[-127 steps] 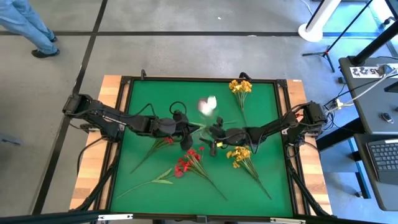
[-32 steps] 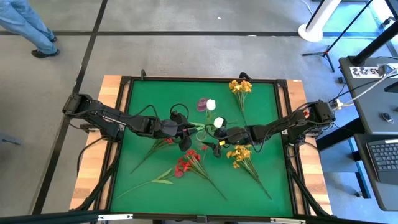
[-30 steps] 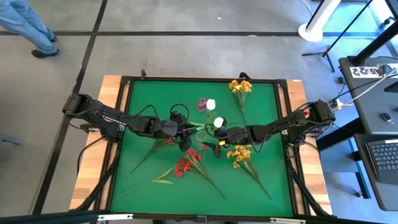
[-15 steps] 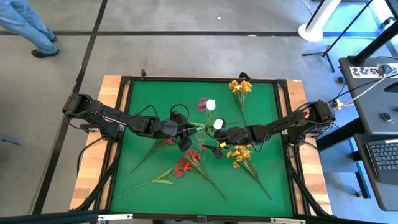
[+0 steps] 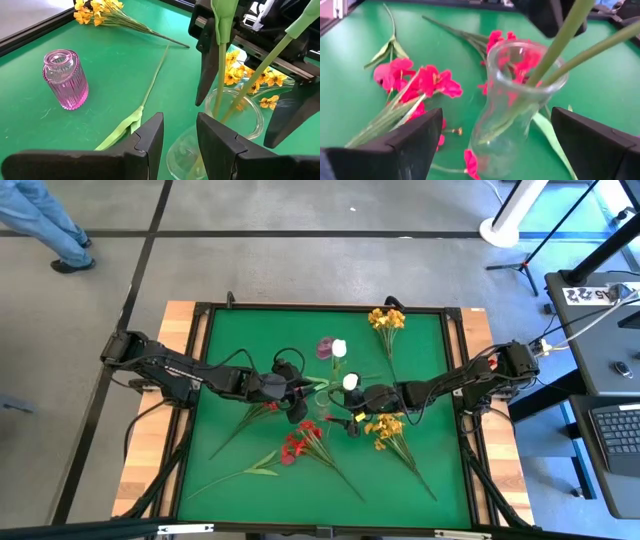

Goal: Sort flowers into vase by color
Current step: Put the bottom yellow flowers into the transparent vase

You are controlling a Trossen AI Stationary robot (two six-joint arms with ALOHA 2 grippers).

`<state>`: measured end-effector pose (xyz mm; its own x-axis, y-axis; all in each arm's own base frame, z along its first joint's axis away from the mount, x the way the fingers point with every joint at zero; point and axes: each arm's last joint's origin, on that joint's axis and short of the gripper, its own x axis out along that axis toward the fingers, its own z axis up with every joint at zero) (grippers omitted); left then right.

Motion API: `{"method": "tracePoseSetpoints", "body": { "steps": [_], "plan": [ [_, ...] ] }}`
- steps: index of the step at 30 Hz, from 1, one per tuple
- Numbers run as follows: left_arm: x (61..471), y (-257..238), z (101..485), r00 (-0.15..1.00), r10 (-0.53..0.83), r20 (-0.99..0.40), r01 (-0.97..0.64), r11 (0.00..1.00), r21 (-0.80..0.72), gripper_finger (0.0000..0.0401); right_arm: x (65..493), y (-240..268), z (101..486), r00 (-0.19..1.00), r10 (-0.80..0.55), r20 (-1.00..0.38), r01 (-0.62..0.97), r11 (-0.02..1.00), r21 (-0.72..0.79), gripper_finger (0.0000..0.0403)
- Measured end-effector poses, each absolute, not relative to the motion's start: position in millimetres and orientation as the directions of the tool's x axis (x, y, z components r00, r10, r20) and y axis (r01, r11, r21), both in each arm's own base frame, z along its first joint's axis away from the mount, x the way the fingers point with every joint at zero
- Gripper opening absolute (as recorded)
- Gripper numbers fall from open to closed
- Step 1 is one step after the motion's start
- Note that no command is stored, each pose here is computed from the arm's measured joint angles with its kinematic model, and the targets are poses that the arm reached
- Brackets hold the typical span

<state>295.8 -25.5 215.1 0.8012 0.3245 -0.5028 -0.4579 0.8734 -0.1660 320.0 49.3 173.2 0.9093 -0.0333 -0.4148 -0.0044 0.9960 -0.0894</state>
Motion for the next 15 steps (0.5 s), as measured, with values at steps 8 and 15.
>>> {"method": "tracePoseSetpoints", "body": {
  "steps": [8,15],
  "plan": [
    [295,-25,214,0.793,0.327,-0.515,-0.463,0.872,-0.159,0.0112,315,49,168,0.870,-0.042,-0.492,-0.008,0.995,-0.099,0.0371],
    [293,-25,212,0.776,0.333,-0.535,-0.476,0.867,-0.150,0.0112,301,46,182,0.839,-0.056,-0.542,0.024,0.998,-0.066,0.0371]
  ]
}}
